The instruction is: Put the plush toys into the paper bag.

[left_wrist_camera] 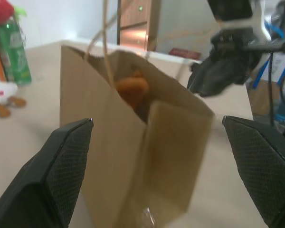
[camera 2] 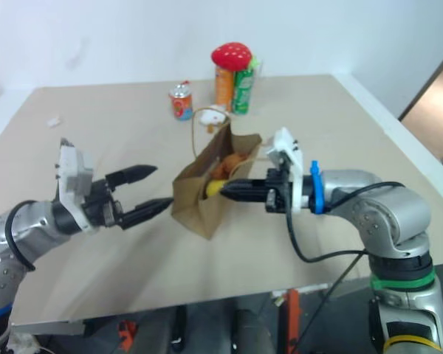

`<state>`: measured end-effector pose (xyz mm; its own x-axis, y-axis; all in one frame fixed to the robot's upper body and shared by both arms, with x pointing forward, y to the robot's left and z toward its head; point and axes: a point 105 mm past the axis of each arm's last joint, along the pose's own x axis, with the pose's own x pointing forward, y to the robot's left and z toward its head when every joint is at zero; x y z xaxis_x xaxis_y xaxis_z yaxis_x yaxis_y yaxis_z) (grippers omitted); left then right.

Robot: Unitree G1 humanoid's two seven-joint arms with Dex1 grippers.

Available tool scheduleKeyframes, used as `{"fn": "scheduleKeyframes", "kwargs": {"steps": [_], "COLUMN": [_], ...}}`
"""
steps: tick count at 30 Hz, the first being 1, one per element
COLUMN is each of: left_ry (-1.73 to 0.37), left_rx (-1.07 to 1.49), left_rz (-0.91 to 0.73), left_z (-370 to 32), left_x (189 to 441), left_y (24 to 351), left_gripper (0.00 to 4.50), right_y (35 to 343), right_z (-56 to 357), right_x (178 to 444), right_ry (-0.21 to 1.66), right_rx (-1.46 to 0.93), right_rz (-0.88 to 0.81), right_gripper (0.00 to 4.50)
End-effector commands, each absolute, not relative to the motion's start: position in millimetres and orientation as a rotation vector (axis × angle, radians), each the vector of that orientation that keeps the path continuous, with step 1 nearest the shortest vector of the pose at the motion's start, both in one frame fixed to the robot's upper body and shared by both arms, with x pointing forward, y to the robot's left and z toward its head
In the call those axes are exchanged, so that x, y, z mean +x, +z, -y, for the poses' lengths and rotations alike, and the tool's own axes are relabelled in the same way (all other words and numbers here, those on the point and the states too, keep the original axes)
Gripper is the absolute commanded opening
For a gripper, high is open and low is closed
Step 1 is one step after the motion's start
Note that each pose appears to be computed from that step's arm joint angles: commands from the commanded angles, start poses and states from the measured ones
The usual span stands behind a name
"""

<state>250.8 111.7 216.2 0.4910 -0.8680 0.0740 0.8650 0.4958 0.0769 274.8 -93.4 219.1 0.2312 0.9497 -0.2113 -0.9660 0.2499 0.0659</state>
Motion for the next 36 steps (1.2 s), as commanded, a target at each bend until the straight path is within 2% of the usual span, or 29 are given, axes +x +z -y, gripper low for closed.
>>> {"fn": "scheduleKeyframes", "kwargs": {"steps": [1,9,19,26,36], "left_ry": [-1.039,-1.019,-1.129,-1.052,-1.027], "left_rx": [0.069,0.092,0.082,0.123,0.126], "left_rz": [0.159,0.182,0.128,0.130,0.169], "left_z": [-104.2,-93.9,-75.9,-79.0,-72.0], "left_x": [248.1,258.6,254.0,270.6,276.5], "left_y": [220.2,217.0,206.1,199.7,199.6], "left_gripper": [4.50,4.50,4.50,4.50,4.50], "right_y": [222.4,209.6,206.1,205.1,204.2], "right_z": [83.2,70.6,62.6,60.0,60.6], "right_x": [268.3,264.6,272.1,271.4,272.6], "right_ry": [1.355,1.395,1.367,1.369,1.363], "right_rx": [-0.128,-0.163,-0.199,-0.208,-0.223], "right_rz": [-0.203,-0.227,-0.186,-0.177,-0.173], "right_gripper": [0.08,0.08,0.08,0.08,0.08]}}
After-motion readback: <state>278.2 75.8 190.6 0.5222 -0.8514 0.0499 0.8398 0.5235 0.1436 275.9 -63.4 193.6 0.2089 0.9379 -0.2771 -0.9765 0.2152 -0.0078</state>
